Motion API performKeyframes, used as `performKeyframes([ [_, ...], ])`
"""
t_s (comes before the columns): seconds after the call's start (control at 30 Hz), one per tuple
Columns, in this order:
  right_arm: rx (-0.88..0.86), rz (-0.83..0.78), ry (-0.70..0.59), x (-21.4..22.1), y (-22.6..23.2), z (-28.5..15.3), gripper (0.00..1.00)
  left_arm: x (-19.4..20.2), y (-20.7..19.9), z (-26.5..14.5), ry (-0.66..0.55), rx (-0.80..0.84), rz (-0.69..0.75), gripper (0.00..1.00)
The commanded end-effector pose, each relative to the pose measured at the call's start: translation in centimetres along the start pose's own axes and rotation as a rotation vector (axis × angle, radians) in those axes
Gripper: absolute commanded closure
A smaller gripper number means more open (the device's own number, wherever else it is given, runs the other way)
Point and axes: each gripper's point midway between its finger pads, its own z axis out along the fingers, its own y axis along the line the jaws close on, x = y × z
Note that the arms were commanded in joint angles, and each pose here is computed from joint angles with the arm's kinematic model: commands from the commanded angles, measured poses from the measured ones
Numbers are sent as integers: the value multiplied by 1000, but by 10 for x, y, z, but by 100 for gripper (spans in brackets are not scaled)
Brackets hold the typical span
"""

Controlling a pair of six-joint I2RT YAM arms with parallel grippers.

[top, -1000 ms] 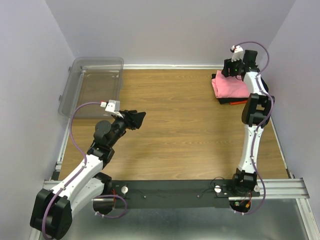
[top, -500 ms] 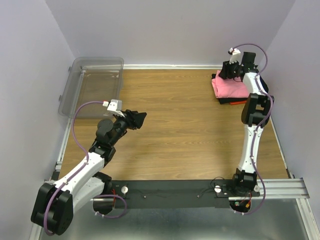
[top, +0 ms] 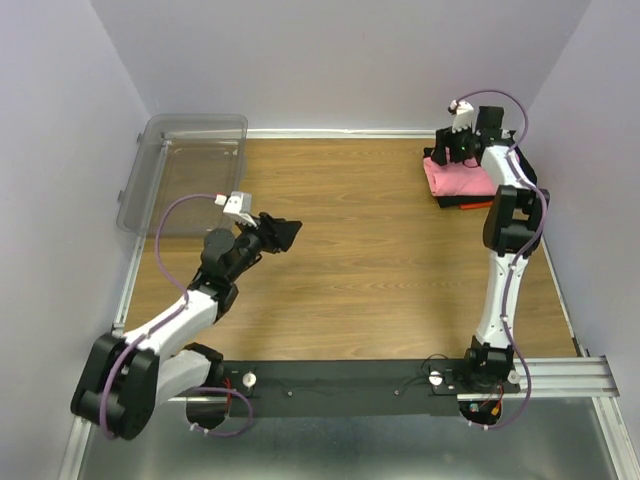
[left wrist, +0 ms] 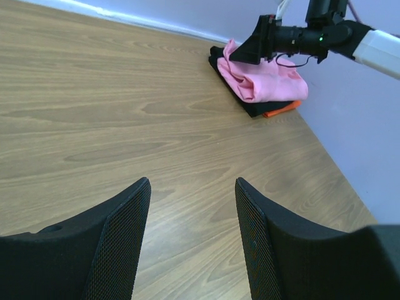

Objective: Fold and stack the t-shirts
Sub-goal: Neatly place the folded tshirt to the corner

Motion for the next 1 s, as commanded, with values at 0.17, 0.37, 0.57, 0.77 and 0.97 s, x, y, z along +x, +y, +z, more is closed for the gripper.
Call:
performKeyframes([
  [0.17,126,-214,2,-46,39,-67,21,8,-34,51,92,220,-128,37],
  [0.37,295,-272,208,7,58,-57,23,20,-33,43,109,236,-157,39],
  [0.57,456,-315,299,21,42,-41,28,22,-33,22,93,223,-142,39],
  [0.77,547,-374,374,34,32,-40,39,23,-32,11,86,210,-132,39],
  [0.97,556,-401,391,37,35,-47,65,24,-33,6,87,215,-125,39],
])
